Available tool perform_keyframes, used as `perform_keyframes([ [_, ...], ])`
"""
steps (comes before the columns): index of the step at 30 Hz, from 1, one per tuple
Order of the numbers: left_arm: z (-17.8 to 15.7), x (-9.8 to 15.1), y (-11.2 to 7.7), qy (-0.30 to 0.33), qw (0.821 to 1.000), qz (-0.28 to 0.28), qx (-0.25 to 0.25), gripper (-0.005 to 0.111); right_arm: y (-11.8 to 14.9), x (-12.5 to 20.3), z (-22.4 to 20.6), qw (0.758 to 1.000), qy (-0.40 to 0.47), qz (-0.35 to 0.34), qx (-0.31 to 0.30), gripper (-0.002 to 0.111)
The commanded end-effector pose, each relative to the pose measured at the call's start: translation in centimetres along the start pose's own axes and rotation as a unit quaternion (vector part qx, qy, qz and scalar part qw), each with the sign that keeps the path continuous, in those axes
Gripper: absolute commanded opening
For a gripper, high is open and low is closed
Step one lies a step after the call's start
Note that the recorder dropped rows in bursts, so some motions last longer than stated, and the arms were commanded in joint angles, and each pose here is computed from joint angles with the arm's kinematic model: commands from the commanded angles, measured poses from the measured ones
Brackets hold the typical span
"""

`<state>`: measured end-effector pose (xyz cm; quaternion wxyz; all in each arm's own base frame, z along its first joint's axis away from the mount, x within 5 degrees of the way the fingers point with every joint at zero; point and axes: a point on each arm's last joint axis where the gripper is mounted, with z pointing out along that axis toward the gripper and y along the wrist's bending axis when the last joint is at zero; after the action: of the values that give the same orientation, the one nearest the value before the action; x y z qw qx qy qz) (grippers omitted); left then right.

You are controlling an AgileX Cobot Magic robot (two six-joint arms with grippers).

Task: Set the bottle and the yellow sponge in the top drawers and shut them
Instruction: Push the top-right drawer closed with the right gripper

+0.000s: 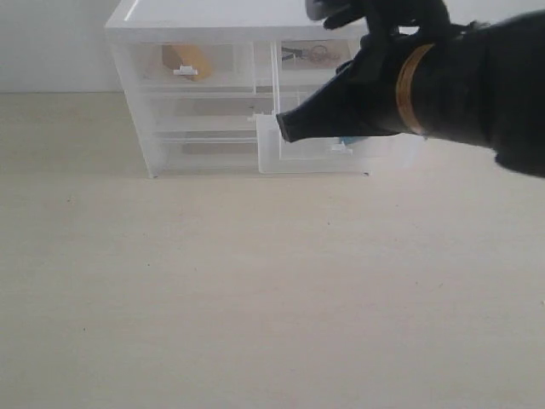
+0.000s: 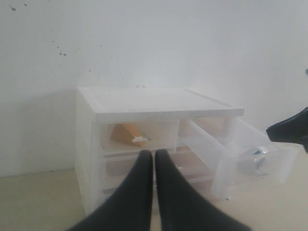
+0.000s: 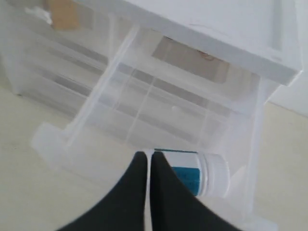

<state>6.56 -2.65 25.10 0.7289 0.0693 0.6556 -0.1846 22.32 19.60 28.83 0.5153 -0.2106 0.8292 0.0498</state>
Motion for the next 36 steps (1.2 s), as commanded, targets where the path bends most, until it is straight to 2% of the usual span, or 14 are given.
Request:
perform_keyframes([
  [1,-0.1,0.0,-0.1,-0.006,1.0,-0.006,0.003,0.004,-0.2,1.1,-2.0,0.998,0.018,0.015,-0.054,0.003],
  [4,-0.1,0.2,-0.1,-0.006,1.0,-0.006,0.007,0.004,0.8,2.6,0.2,0.997,0.051,-0.01,-0.054,0.003],
  [8,-0.1,0.3,-0.1,-0.004,1.0,-0.007,0.007,0.004,0.7,2.2,3.1,0.996,0.073,-0.035,0.026,0.003],
  [13,-0.1,0.3,-0.1,-0.004,1.0,-0.007,0.007,0.004,1.3,0.4,4.4,0.997,0.035,-0.058,0.036,0.003],
  [20,-0.1,0.3,-0.1,-0.005,1.0,-0.007,0.008,0.004,1.7,-0.4,7.4,0.995,0.036,-0.074,0.058,0.003],
  [26,-0.1,0.3,-0.1,-0.004,1.0,-0.007,0.007,0.004,0.2,-1.3,10.3,0.994,0.037,-0.054,0.083,0.003],
  [31,-0.1,0.3,-0.1,-0.004,1.0,-0.007,0.007,0.004,-1.4,-2.3,12.0,0.997,0.026,-0.03,0.071,0.003],
  [36,-0.1,0.3,-0.1,-0.006,1.0,-0.005,0.01,0.004,-2.5,-2.8,13.2,0.997,0.016,-0.034,0.072,0.003],
])
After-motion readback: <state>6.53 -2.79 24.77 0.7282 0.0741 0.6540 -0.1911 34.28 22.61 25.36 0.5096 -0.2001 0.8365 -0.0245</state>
